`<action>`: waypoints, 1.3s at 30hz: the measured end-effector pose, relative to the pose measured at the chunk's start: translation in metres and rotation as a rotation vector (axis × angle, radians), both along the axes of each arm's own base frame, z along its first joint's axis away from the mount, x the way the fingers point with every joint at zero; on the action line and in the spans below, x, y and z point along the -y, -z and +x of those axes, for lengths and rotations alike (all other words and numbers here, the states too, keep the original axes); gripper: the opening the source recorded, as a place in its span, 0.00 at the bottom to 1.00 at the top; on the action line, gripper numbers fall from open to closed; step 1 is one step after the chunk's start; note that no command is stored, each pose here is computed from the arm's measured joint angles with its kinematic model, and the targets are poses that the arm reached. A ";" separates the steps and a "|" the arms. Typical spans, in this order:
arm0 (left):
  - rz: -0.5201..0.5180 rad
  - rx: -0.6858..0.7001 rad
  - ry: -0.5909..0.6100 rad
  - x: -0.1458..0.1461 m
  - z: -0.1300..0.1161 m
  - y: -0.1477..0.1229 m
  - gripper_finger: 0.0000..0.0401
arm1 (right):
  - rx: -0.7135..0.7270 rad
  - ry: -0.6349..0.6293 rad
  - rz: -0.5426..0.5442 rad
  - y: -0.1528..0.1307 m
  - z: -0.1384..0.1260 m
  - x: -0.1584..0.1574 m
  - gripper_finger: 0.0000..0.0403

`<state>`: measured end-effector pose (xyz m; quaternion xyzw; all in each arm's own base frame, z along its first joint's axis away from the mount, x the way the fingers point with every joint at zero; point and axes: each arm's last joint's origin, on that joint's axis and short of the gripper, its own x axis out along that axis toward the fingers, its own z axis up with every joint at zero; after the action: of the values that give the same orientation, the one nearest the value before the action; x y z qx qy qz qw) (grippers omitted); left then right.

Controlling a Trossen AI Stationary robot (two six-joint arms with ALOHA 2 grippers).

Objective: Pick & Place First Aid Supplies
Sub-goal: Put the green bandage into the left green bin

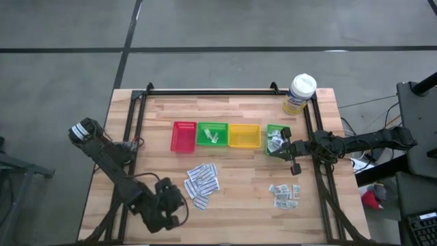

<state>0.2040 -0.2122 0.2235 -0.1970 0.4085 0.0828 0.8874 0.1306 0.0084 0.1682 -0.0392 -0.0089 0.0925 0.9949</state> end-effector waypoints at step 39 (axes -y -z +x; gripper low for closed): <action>0.720 0.149 -0.457 -0.124 0.081 -0.042 0.00 | 0.001 0.000 0.000 0.000 0.000 0.000 0.02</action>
<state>0.2852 -0.0882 0.2657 0.0341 0.2341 0.4001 0.8854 0.1306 0.0084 0.1683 -0.0392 -0.0092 0.0925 0.9949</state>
